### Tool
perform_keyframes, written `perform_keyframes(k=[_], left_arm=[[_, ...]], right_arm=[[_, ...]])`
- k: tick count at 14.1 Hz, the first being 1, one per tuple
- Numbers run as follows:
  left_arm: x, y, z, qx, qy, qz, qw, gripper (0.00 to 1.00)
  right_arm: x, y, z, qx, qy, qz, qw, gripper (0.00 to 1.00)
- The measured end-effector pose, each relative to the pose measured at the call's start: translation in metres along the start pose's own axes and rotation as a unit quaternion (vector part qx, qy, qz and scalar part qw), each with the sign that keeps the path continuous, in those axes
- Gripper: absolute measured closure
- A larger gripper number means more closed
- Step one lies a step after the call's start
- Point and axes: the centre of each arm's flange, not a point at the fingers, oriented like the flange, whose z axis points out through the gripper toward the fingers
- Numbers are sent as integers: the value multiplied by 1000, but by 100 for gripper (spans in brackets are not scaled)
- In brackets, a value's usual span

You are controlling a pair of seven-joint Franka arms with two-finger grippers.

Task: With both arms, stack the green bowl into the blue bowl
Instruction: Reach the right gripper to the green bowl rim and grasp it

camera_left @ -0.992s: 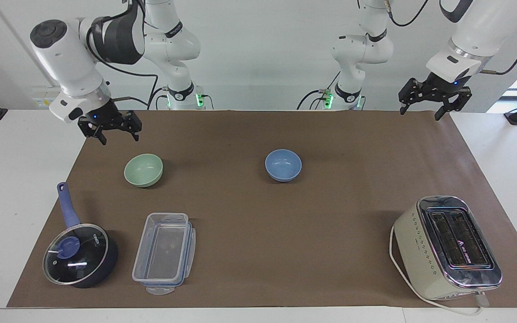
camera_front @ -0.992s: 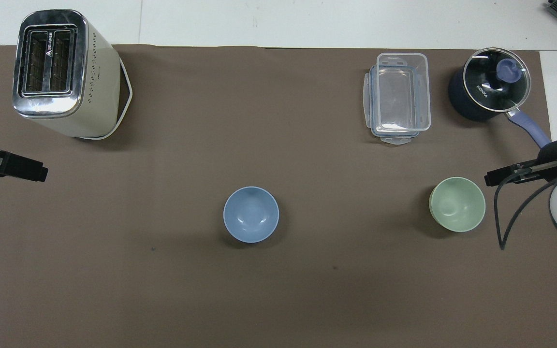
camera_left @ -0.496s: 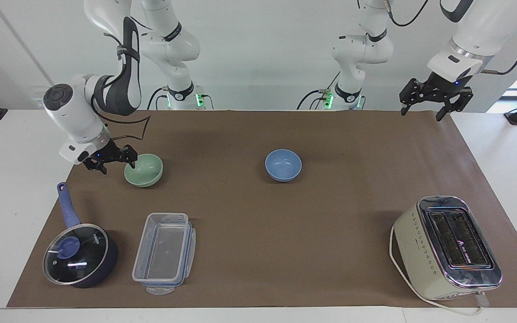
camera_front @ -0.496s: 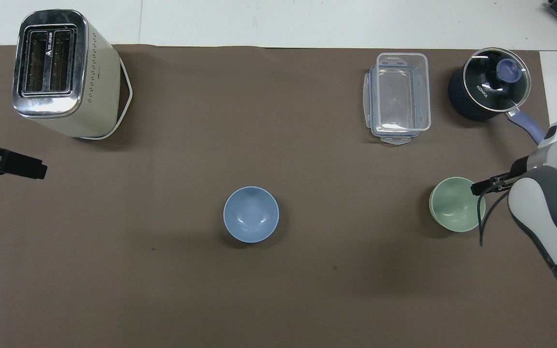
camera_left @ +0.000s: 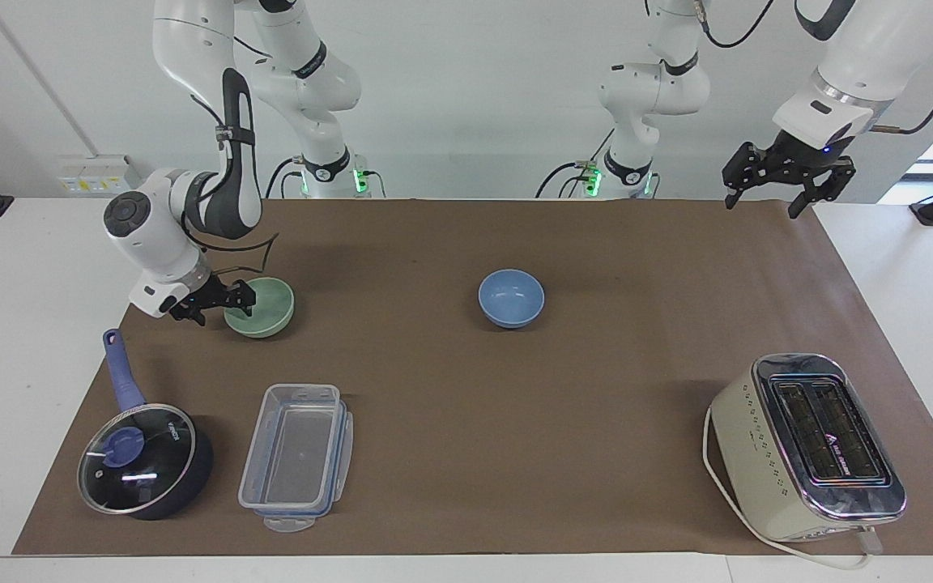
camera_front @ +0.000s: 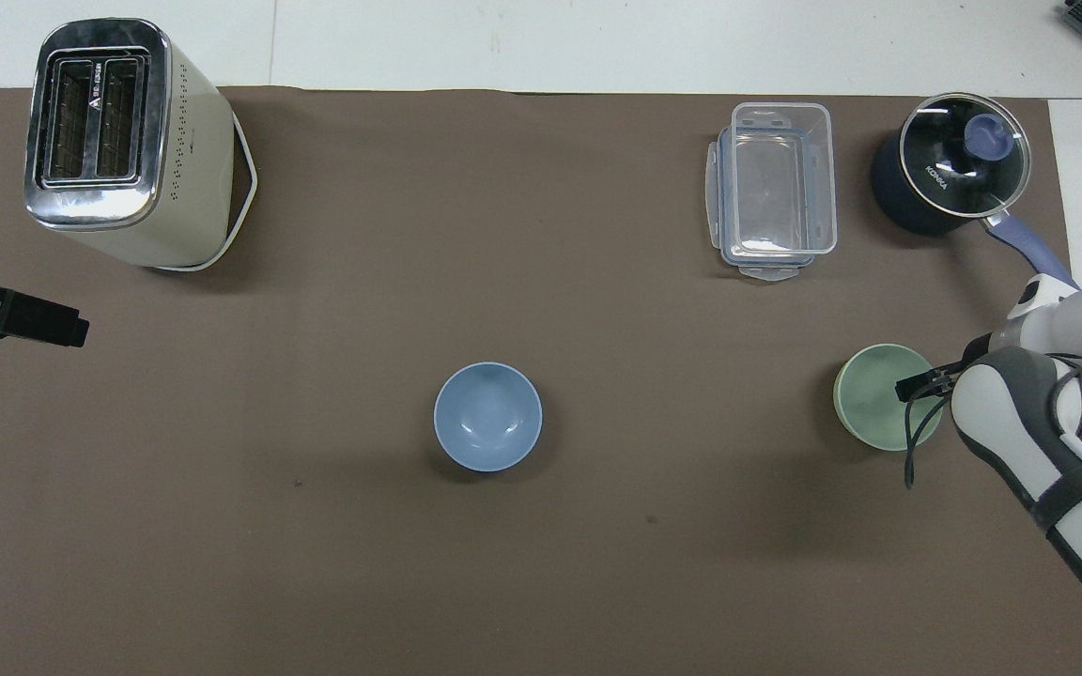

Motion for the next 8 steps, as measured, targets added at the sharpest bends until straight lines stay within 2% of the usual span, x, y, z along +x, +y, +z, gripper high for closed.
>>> perform_keyframes(k=[5,6,7,8], left_arm=[[0,0,0,0,0,-4,1000,0],[0,0,0,0,0,-4,1000,0],[0,0,0,0,0,-4,1000,0],[0,0,0,0,0,-4,1000,0]], right_arm=[[2,-1,-10,-4,9,-2,1000,0],[3,-1,-11,-4,10,-2,1000,7],[3,-1,-12,-4,10,-2,1000,7],[4,-1,-14,-4,11,-2,1000,13]])
